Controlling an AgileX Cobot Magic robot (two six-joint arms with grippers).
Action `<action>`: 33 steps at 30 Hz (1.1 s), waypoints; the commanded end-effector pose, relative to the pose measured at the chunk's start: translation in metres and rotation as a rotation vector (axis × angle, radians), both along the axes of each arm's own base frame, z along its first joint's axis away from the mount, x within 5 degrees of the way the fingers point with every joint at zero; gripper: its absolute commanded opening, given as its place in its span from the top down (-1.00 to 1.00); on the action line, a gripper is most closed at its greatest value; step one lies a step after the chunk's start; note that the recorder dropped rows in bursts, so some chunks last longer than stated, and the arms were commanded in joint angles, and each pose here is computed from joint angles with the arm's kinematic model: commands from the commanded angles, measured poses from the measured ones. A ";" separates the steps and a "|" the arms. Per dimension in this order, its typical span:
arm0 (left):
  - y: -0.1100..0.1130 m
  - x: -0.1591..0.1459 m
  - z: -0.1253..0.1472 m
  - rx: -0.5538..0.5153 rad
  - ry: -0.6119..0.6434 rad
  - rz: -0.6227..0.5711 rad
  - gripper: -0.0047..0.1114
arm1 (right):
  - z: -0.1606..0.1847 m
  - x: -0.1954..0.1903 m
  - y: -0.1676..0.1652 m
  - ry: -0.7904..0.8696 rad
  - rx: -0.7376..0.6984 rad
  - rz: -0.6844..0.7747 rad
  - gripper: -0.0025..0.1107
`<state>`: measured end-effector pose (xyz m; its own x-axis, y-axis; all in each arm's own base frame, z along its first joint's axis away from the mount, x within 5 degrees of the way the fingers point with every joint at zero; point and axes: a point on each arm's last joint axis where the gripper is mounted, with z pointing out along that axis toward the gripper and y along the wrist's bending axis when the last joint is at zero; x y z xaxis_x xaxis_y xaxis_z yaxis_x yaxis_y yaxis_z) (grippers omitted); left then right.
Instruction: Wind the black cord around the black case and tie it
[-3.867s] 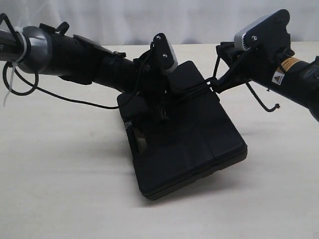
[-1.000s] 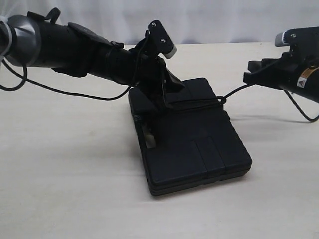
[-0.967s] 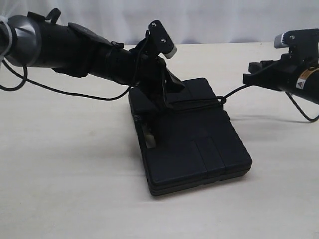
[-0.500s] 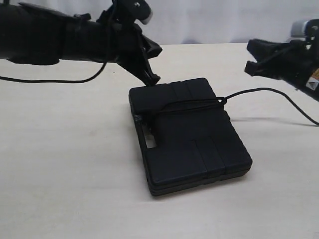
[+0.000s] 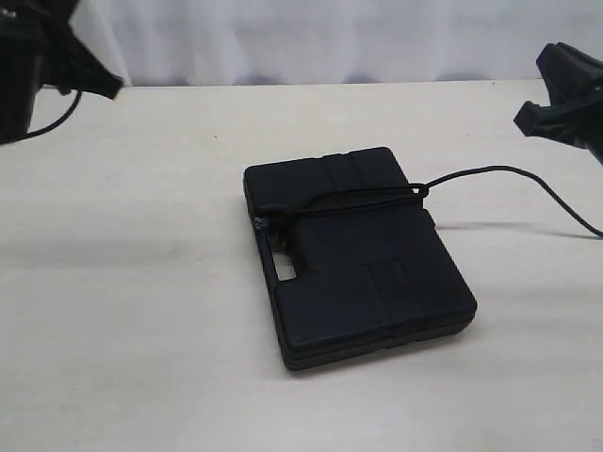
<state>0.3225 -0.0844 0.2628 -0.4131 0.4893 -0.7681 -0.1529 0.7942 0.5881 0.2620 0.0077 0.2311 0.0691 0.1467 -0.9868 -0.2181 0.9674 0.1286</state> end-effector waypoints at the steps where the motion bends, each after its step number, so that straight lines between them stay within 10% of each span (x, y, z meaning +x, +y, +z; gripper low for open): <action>1: 0.018 -0.041 0.001 -0.321 -0.570 -0.020 0.92 | -0.001 -0.004 -0.003 -0.016 -0.046 -0.043 0.88; 10: -0.012 -0.091 0.013 -0.448 -0.645 -0.862 0.92 | 0.006 -0.032 0.008 -0.160 -0.087 0.055 0.88; 17: 0.019 -0.103 0.013 -0.606 -0.617 -0.573 0.92 | 0.006 -0.059 0.000 -0.167 -0.020 -0.047 0.88; 33: 0.059 -0.236 0.003 -0.633 -0.799 -0.692 0.92 | 0.019 -0.138 0.007 -0.244 0.016 -0.009 0.88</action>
<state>0.1006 -0.0309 0.2691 0.4865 -0.1014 -0.8678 0.2623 0.9644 0.0344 0.1340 0.0147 0.2528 0.3296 0.1841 -0.9260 -0.2493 0.9630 0.1027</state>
